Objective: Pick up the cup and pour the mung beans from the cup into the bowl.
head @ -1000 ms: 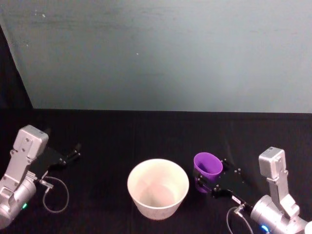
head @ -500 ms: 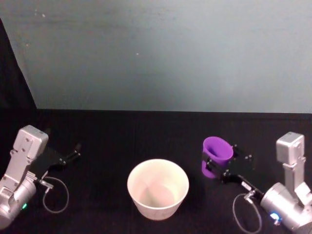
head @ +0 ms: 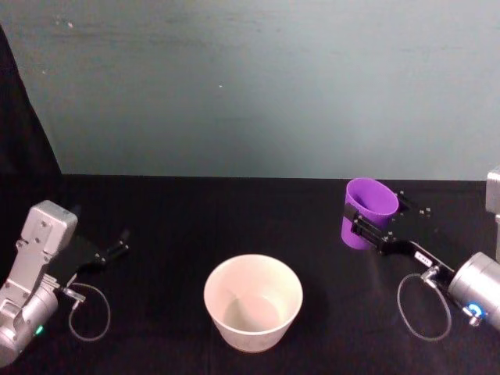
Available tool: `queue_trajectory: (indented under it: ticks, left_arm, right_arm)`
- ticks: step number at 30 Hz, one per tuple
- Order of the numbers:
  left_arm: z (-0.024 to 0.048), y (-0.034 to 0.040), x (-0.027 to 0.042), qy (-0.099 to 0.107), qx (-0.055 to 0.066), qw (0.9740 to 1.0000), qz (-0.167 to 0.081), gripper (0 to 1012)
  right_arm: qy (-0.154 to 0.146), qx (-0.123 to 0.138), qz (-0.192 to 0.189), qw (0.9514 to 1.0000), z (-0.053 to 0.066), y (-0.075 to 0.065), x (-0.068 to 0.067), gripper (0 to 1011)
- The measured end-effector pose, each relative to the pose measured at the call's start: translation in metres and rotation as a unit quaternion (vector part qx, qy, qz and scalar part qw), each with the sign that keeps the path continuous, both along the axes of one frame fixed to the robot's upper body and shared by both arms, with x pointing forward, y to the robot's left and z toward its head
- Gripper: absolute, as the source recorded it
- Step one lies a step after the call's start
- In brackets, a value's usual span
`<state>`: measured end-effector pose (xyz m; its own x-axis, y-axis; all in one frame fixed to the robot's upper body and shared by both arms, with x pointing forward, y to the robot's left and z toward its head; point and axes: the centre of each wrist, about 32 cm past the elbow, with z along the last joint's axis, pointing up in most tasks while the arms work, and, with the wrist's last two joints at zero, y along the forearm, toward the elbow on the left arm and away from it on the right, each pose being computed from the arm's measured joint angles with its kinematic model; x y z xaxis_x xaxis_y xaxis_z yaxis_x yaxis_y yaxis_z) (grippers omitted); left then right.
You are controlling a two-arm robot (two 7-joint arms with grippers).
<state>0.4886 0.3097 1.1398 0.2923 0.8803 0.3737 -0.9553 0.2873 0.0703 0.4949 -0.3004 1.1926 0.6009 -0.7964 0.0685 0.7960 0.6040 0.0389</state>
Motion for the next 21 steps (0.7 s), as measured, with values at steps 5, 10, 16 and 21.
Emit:
queue_trajectory:
  ticks: [5, 10, 16, 21]
  left_arm:
    - [0.0, 0.0, 0.0, 0.0, 0.0, 1.0, 0.0, 1003]
    - [0.0, 0.0, 0.0, 0.0, 0.0, 1.0, 0.0, 1003]
    - [0.0, 0.0, 0.0, 0.0, 0.0, 1.0, 0.0, 1004]
    - [0.0, 0.0, 0.0, 0.0, 0.0, 1.0, 0.0, 1004]
  right_arm:
    - [0.005, -0.003, 0.003, 1.0, 0.011, -0.003, 0.001, 718]
    - [0.013, -0.009, 0.006, 0.9999, 0.018, -0.004, 0.002, 718]
    - [0.018, -0.02, 0.004, 0.9996, 0.028, -0.005, 0.002, 718]
    - [0.019, -0.029, 0.005, 0.9994, 0.033, -0.006, 0.004, 718]
